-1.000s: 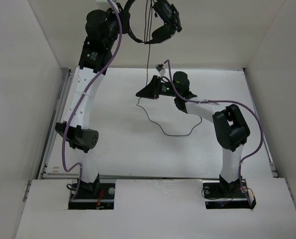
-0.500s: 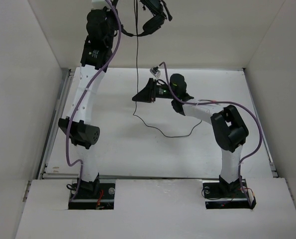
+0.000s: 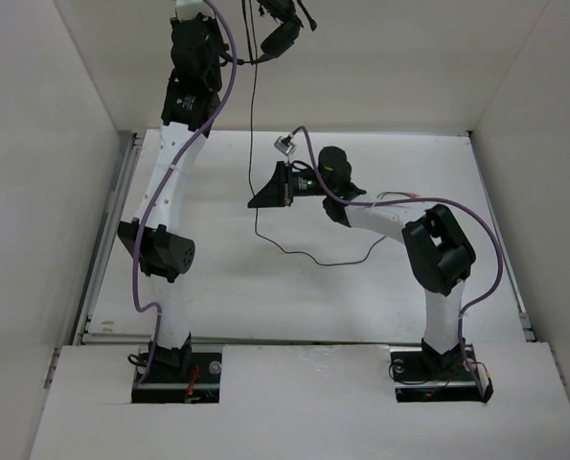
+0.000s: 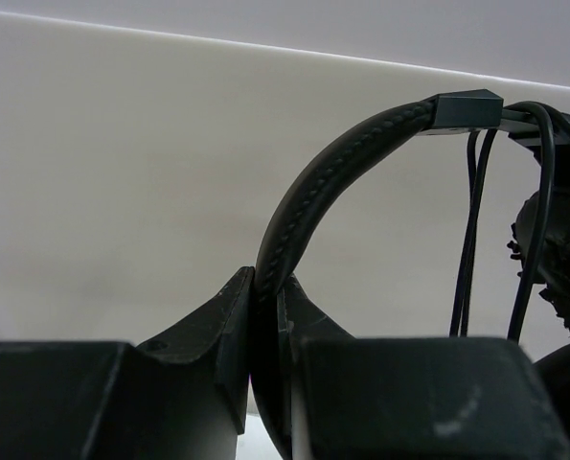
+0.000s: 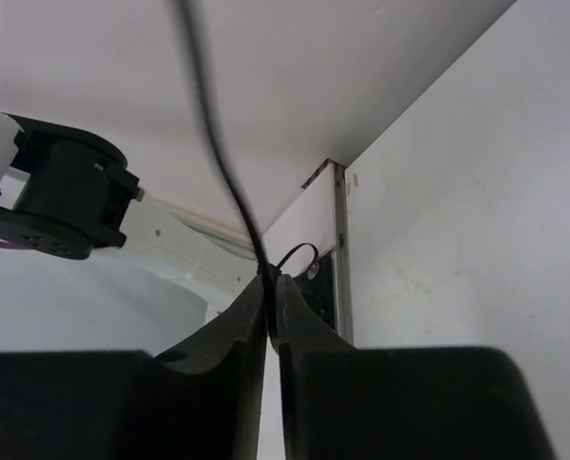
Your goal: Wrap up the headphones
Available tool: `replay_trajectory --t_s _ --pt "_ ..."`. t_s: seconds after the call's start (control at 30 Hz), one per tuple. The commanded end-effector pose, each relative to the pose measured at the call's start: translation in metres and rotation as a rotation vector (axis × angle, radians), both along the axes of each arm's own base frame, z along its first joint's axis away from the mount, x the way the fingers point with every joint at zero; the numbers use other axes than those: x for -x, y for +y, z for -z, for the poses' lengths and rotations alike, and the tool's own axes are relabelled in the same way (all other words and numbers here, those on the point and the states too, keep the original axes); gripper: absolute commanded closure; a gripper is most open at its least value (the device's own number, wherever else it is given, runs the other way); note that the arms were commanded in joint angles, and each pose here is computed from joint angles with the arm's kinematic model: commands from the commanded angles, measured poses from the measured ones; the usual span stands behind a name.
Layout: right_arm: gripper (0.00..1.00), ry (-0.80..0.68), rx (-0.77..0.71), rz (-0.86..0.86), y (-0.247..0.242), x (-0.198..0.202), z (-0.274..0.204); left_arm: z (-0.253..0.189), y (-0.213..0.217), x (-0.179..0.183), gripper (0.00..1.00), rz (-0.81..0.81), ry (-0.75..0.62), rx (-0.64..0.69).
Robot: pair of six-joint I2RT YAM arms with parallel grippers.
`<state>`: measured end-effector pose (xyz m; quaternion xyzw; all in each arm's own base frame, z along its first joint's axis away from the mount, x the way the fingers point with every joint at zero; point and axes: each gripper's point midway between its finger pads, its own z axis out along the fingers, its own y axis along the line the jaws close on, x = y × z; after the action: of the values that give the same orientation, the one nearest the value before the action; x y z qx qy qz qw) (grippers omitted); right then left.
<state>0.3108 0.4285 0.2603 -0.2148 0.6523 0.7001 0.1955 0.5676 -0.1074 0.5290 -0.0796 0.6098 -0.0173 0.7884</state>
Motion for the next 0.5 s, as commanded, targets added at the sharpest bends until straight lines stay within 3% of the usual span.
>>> replay_trajectory --t_s 0.0,0.13,0.47 --pt "0.93 -0.15 -0.058 -0.053 0.0 0.018 -0.04 -0.053 0.031 0.02 1.0 -0.118 -0.172 0.059" --pt "0.99 -0.217 0.01 -0.054 -0.004 0.022 -0.05 -0.035 0.035 0.013 1.0 -0.156 -0.14 0.038" --pt "1.0 -0.378 0.095 -0.053 -0.011 0.036 -0.075 -0.009 0.036 -0.001 1.0 -0.188 -0.089 0.01"
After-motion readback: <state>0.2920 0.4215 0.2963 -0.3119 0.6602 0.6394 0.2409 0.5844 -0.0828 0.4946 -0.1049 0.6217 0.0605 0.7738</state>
